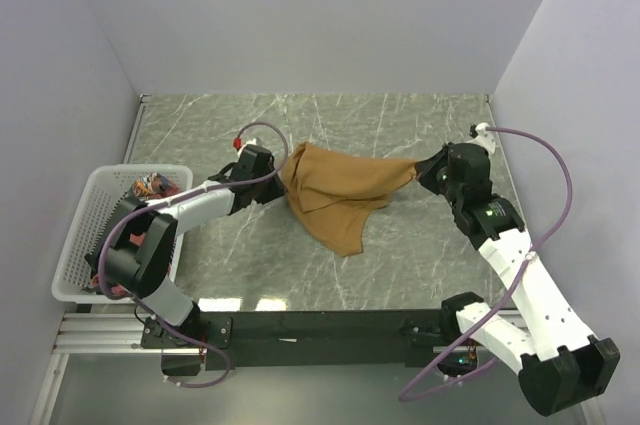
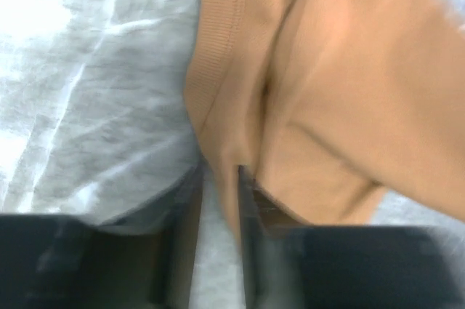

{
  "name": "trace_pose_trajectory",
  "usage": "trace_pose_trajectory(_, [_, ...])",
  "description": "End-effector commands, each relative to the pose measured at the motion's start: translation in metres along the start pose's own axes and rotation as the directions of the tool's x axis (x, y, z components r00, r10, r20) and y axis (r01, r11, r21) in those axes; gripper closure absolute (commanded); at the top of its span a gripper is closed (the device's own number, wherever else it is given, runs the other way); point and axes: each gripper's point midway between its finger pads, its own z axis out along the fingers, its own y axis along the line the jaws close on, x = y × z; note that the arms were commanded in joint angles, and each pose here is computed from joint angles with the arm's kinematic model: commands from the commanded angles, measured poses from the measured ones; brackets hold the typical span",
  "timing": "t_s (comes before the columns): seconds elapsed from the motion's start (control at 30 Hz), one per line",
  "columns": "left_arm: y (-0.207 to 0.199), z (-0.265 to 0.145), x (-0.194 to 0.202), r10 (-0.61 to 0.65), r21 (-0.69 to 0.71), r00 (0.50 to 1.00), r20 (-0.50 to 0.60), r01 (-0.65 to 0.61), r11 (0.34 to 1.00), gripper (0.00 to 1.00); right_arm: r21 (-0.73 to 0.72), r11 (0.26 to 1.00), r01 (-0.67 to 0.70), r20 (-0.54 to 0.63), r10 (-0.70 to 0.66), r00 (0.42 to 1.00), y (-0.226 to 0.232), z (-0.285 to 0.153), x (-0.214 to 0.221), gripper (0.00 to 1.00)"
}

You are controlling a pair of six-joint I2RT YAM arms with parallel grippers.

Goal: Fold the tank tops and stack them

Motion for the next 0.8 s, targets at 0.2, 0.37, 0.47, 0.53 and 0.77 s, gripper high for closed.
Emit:
trace_pose_trajectory(0.2, [-0.079, -0.017, 0.006, 0.035, 0.071, 0.999, 0.038, -0.037, 0.997, 0.63, -0.013, 1.000, 0.008, 0.023, -0.008, 1.000, 0.006, 0.013, -0.023, 1.00])
trace_pose_trajectory(0.37, [-0.068, 0.002, 0.020, 0.042, -0.035, 0.998, 0.035, -0.041, 0.999, 0.66, -0.008, 1.000, 0.007, 0.017, -0.006, 1.000, 0.004, 0.019, -0.025, 1.00])
trace_pose_trajectory(0.47, [-0.057, 0.011, 0.025, 0.048, -0.105, 0.998, 0.050, -0.043, 0.994, 0.66, -0.007, 1.000, 0.002, 0.019, -0.001, 1.000, 0.001, 0.021, -0.028, 1.00])
trace_pose_trajectory(0.53, [-0.048, 0.013, 0.027, 0.049, -0.141, 0.997, 0.058, -0.040, 0.989, 0.64, -0.008, 1.000, 0.004, 0.018, -0.003, 1.000, 0.000, 0.021, -0.028, 1.00])
trace_pose_trajectory(0.77, [-0.043, 0.021, 0.038, 0.055, -0.147, 0.998, 0.027, -0.050, 0.988, 0.63, -0.007, 1.000, -0.002, 0.012, 0.002, 1.000, -0.005, 0.025, -0.025, 1.00])
